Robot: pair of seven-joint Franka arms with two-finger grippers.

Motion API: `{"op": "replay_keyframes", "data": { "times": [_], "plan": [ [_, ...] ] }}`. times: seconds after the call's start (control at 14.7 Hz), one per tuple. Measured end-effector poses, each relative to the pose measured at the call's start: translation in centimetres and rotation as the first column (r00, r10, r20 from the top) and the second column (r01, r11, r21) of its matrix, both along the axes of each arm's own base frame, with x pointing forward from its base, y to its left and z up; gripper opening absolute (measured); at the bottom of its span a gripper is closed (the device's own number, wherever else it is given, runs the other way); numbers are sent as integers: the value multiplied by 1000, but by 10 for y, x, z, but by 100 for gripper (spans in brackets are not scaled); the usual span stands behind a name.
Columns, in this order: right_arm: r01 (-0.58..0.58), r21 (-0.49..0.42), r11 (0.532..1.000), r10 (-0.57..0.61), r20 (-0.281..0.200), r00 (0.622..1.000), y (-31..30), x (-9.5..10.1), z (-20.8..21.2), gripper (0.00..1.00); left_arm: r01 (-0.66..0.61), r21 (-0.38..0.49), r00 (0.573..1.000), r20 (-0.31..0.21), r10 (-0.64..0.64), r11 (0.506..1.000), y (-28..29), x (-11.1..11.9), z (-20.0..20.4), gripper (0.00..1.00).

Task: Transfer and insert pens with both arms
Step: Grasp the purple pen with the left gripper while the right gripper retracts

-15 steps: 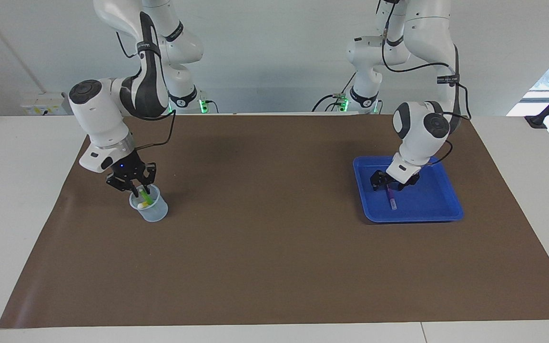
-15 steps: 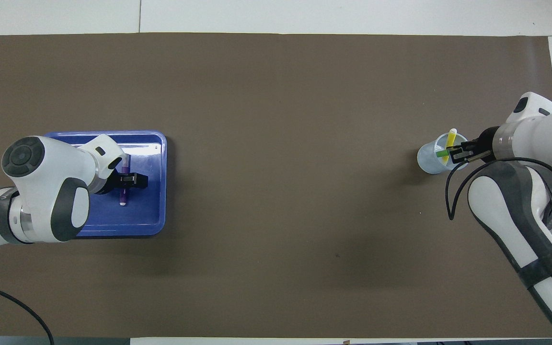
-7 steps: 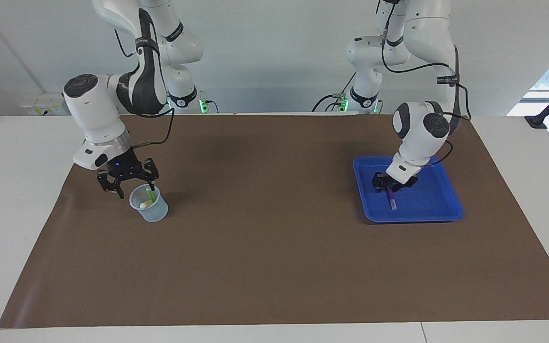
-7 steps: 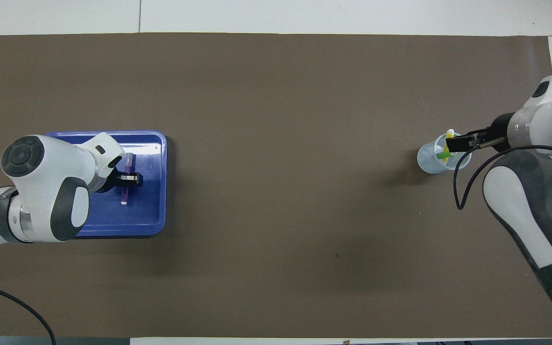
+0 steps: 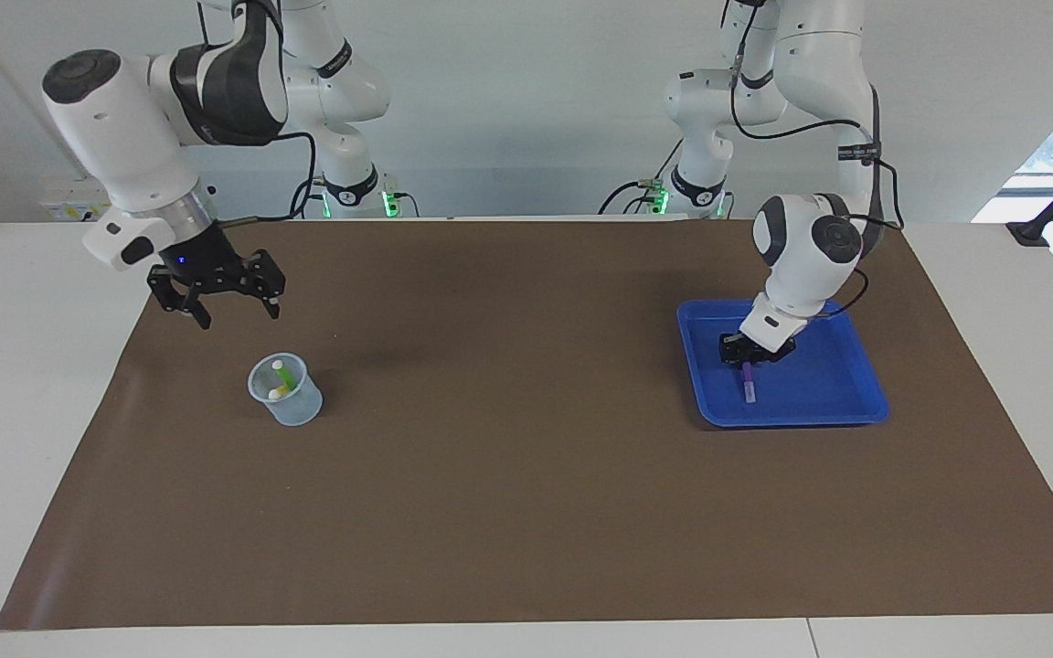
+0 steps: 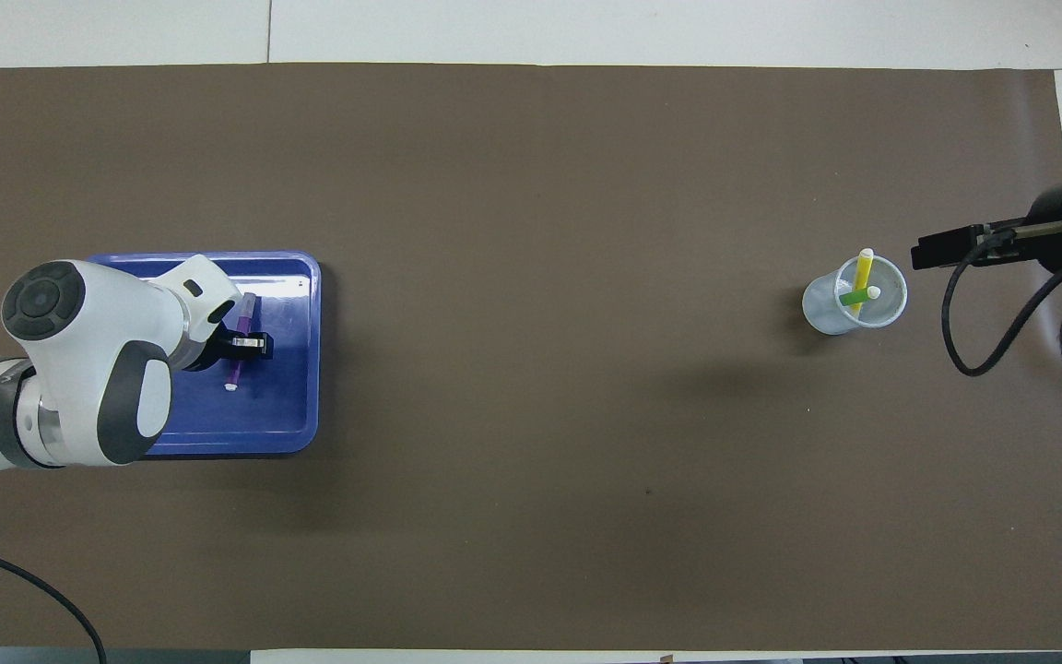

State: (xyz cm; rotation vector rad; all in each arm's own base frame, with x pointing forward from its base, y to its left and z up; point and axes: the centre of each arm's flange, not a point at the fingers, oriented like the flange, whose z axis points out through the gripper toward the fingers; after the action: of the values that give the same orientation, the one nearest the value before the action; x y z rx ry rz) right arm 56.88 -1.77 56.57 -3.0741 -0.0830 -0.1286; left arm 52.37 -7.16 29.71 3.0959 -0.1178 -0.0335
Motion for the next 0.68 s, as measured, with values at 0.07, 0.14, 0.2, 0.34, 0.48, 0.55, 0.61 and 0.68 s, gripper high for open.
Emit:
{"op": "replay_keyframes", "data": {
  "times": [0.07,0.14,0.2,0.34,0.48,0.55,0.61,0.68],
  "plan": [
    [14,-6,1000,-14,-9,1000,0,-1,11,100,0,0,1000,0,0,1000,0,0,0,10],
    [21,-16,1000,-22,-17,1000,-1,-3,20,100,0,0,1000,0,0,1000,0,0,0,10],
    [24,-20,1000,-25,-27,999,-1,-5,26,100,0,0,1000,0,0,1000,0,0,0,10],
    [23,-31,999,-24,-50,998,-2,-9,32,100,0,0,1000,0,0,1000,0,0,0,10],
    [17,-59,998,-21,-64,998,-2,-13,36,100,0,0,1000,0,0,1000,0,0,0,10],
    [15,-64,998,-19,-71,997,-2,-15,36,100,0,0,1000,0,0,1000,0,0,0,10],
    [14,-65,998,-19,-80,997,-1,-17,35,100,-2,0,1000,0,2,1000,1,0,0,15],
    [14,-64,998,-19,-86,996,-1,-18,33,100,-4,0,1000,0,4,1000,2,0,0,15]
  ]
}}
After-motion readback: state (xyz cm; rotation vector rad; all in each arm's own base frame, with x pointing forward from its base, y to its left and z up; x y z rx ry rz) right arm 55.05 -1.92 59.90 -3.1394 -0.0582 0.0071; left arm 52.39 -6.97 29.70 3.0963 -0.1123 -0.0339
